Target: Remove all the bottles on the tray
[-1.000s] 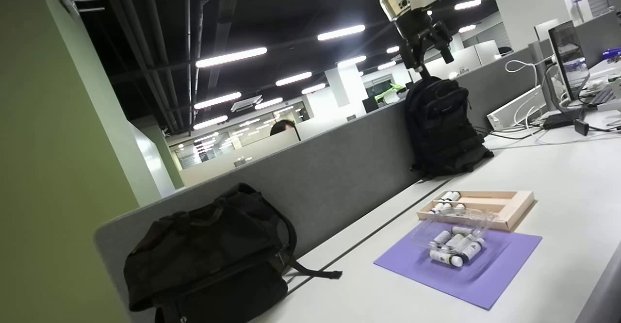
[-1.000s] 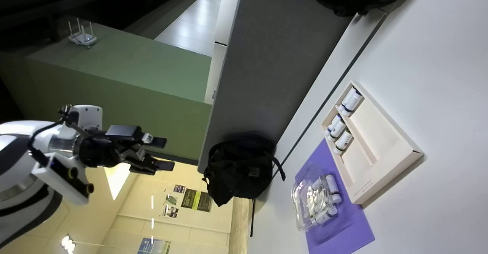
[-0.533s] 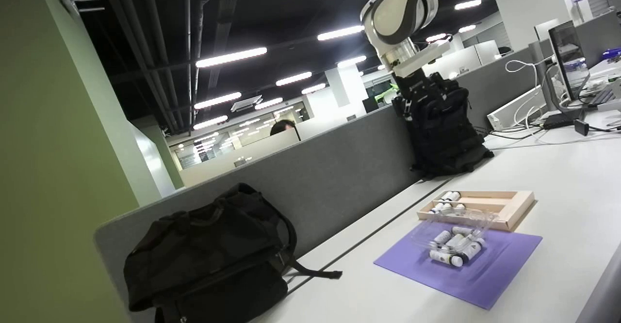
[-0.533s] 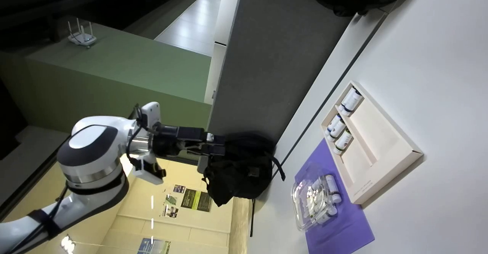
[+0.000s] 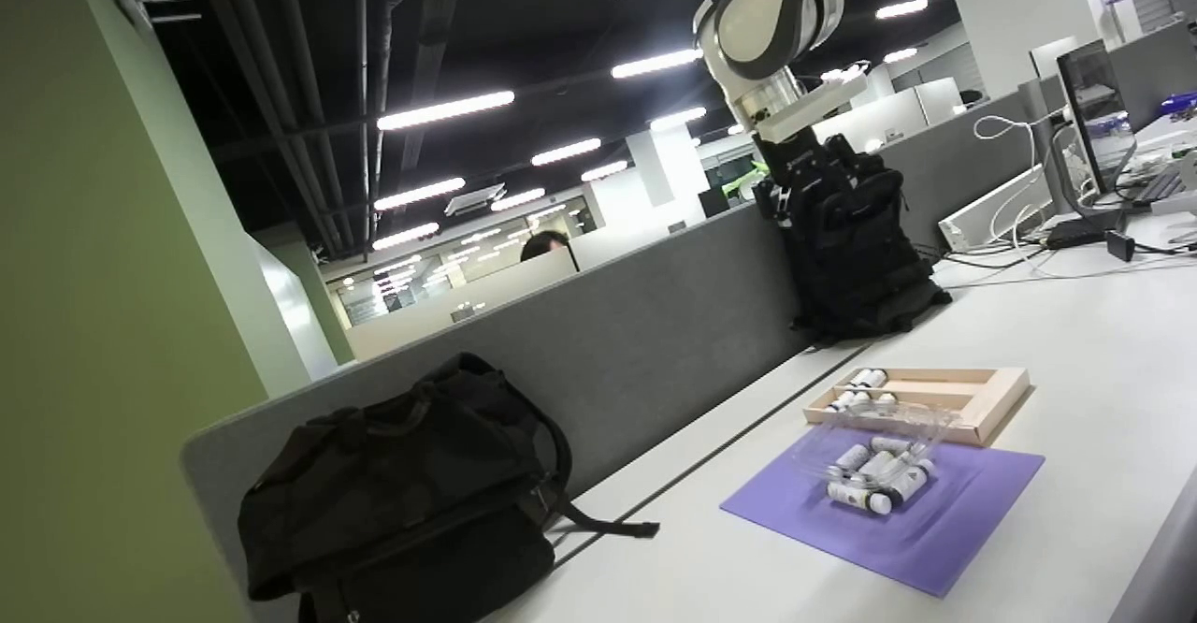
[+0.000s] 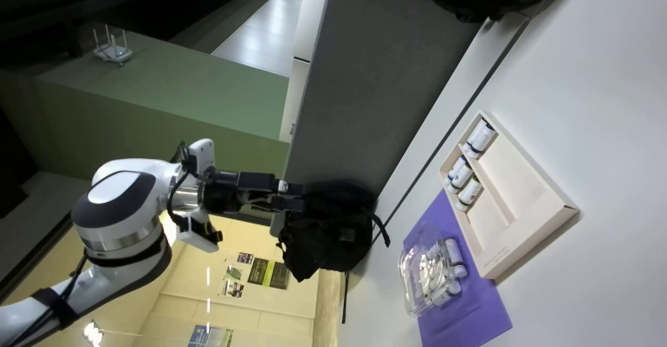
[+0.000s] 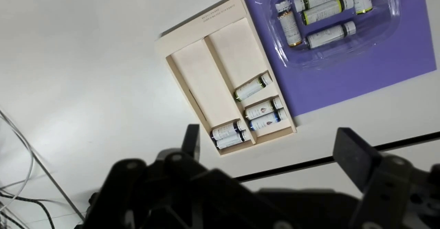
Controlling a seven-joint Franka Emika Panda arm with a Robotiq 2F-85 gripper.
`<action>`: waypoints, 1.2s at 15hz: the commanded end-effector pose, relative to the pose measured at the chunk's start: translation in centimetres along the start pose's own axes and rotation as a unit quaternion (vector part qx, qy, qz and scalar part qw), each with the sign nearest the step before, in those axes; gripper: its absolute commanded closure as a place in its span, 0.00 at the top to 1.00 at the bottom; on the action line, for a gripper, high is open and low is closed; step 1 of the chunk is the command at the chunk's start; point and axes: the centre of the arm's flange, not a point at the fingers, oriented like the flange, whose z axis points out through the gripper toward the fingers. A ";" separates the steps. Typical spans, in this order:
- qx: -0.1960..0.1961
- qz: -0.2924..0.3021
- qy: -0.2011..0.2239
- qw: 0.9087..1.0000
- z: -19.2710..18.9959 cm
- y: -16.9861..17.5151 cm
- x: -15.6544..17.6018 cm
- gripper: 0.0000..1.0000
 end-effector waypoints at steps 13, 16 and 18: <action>0.155 0.204 -0.084 0.963 10.1 3.0 4.6 1.00; 0.157 0.204 -0.082 0.963 9.8 3.0 4.8 1.00; 0.164 0.226 -0.081 0.957 10.2 3.0 5.3 1.00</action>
